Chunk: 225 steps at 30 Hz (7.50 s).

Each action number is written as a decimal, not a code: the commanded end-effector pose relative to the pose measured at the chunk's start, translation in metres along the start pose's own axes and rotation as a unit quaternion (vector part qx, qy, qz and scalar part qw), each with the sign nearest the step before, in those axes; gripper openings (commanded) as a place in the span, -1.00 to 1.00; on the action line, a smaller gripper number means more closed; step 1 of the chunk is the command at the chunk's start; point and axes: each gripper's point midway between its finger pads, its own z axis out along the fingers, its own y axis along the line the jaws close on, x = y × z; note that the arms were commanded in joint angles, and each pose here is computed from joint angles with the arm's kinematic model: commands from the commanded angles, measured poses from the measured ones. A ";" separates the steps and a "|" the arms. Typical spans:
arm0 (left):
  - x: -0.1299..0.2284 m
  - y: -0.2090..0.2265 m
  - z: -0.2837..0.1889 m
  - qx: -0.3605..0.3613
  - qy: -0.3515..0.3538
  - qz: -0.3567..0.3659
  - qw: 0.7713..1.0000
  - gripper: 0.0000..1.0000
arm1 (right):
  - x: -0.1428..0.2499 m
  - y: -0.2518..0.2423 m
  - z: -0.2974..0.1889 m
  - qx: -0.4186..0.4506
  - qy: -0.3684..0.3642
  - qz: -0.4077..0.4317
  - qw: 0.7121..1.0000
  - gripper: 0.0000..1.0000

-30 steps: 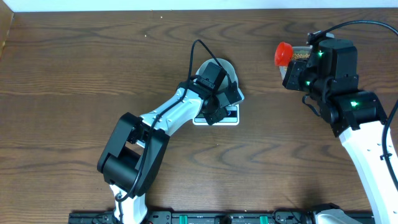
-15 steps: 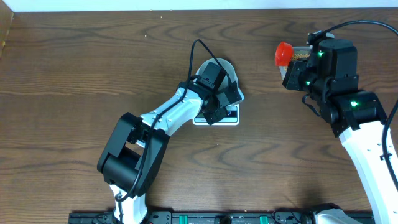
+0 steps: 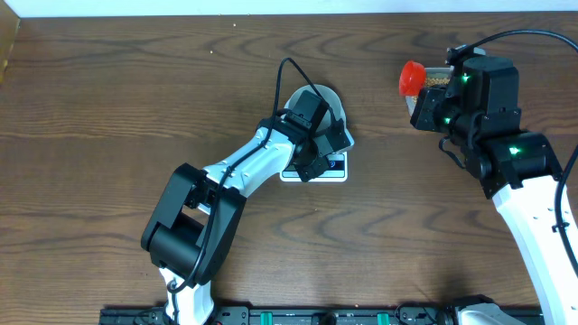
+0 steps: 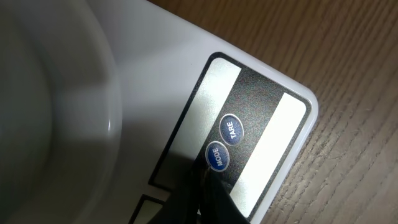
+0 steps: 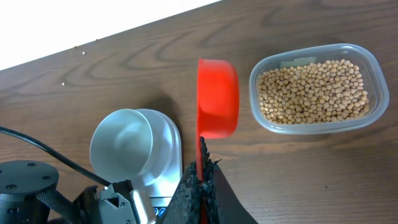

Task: Scoop item into bowl and weigh 50g on scale

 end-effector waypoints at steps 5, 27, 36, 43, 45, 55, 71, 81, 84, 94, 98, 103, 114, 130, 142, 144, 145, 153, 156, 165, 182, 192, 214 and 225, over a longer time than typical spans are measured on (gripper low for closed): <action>0.026 0.000 0.017 0.000 0.048 -0.009 0.999 -0.86 | -0.011 -0.001 -0.005 0.006 -0.015 -0.006 1.000 -0.97; 0.028 -0.004 0.027 0.000 0.056 0.000 0.998 -0.86 | -0.009 -0.002 -0.005 0.008 -0.012 -0.006 1.000 -0.98; 0.028 -0.004 0.027 0.000 0.056 0.000 0.998 -0.85 | -0.009 -0.002 -0.005 0.008 -0.012 -0.006 1.000 -0.97; 0.029 -0.004 0.029 0.001 0.056 0.000 0.998 -0.85 | -0.009 -0.002 -0.005 0.008 -0.011 -0.006 1.000 -0.97; 0.028 -0.004 0.029 0.001 0.056 0.000 0.998 -0.85 | -0.009 -0.002 -0.005 0.008 -0.011 -0.006 1.000 -0.97; 0.028 -0.003 0.030 0.001 0.056 0.000 0.998 -0.86 | -0.008 -0.002 -0.005 0.009 -0.009 -0.006 1.000 -0.98; 0.024 0.001 0.021 -0.013 0.049 0.001 0.999 -0.86 | -0.010 -0.003 -0.005 0.012 -0.013 -0.006 1.000 -0.97; 0.007 0.006 -0.008 -0.037 0.021 0.008 0.999 -0.86 | -0.013 -0.010 -0.005 0.028 -0.020 -0.005 0.999 -0.97; 0.005 0.006 -0.016 -0.040 0.017 0.009 0.999 -0.86 | -0.011 -0.012 -0.006 0.035 -0.018 -0.012 0.999 -0.97; -0.007 0.008 -0.035 -0.055 -0.007 0.014 0.998 -0.86 | 0.000 -0.018 -0.006 0.047 0.005 -0.031 0.998 -0.97; -0.009 0.008 -0.038 -0.057 -0.011 0.015 0.998 -0.85 | -0.001 -0.018 -0.006 0.048 0.005 -0.031 0.998 -0.98; -0.009 0.008 -0.038 -0.057 -0.011 0.015 0.998 -0.85 | -0.004 -0.022 -0.006 0.059 -0.003 -0.031 0.998 -0.98; -0.003 0.006 -0.028 -0.047 0.000 0.006 0.999 -0.86 | -0.013 -0.020 -0.006 0.058 -0.022 -0.031 0.998 -0.97; 0.005 -0.006 -0.003 -0.002 0.010 -0.005 1.000 -0.86 | -0.021 -0.016 -0.007 0.051 -0.039 -0.025 0.998 -0.97; 0.002 -0.005 -0.003 -0.005 0.005 -0.005 1.000 -0.85 | -0.023 -0.016 -0.007 0.049 -0.043 -0.025 0.998 -0.98; -0.001 -0.003 -0.003 -0.008 -0.001 -0.011 1.000 -0.86 | -0.024 -0.016 -0.007 0.049 -0.045 -0.025 0.997 -0.97; -0.002 -0.003 -0.003 -0.009 -0.003 -0.012 1.000 -0.86 | -0.024 -0.015 -0.007 0.049 -0.046 -0.025 0.997 -0.97; -0.001 -0.006 0.002 0.002 -0.003 -0.019 1.000 -0.85 | -0.025 -0.015 -0.007 0.048 -0.047 -0.025 0.997 -0.97; 0.000 -0.006 0.005 0.003 -0.001 -0.019 1.000 -0.85 | -0.024 -0.015 -0.007 0.049 -0.046 -0.025 0.997 -0.97; 0.003 -0.006 0.011 0.006 0.004 -0.020 1.000 -0.85 | -0.025 -0.015 -0.007 0.048 -0.047 -0.025 0.997 -0.98; 0.008 -0.007 0.019 0.009 0.014 -0.022 1.000 -0.86 | -0.026 -0.014 -0.007 0.046 -0.049 -0.025 0.997 -0.97; 0.013 -0.005 0.021 0.009 0.022 -0.026 0.999 -0.85 | -0.026 -0.014 -0.007 0.045 -0.049 -0.025 0.997 -0.97; 0.024 -0.003 0.025 0.021 0.024 -0.042 0.999 -0.86 | -0.024 -0.015 -0.007 0.047 -0.045 -0.025 0.998 -0.97; 0.026 -0.003 0.026 0.020 0.022 -0.042 0.999 -0.86 | -0.021 -0.016 -0.007 0.049 -0.040 -0.025 0.998 -0.97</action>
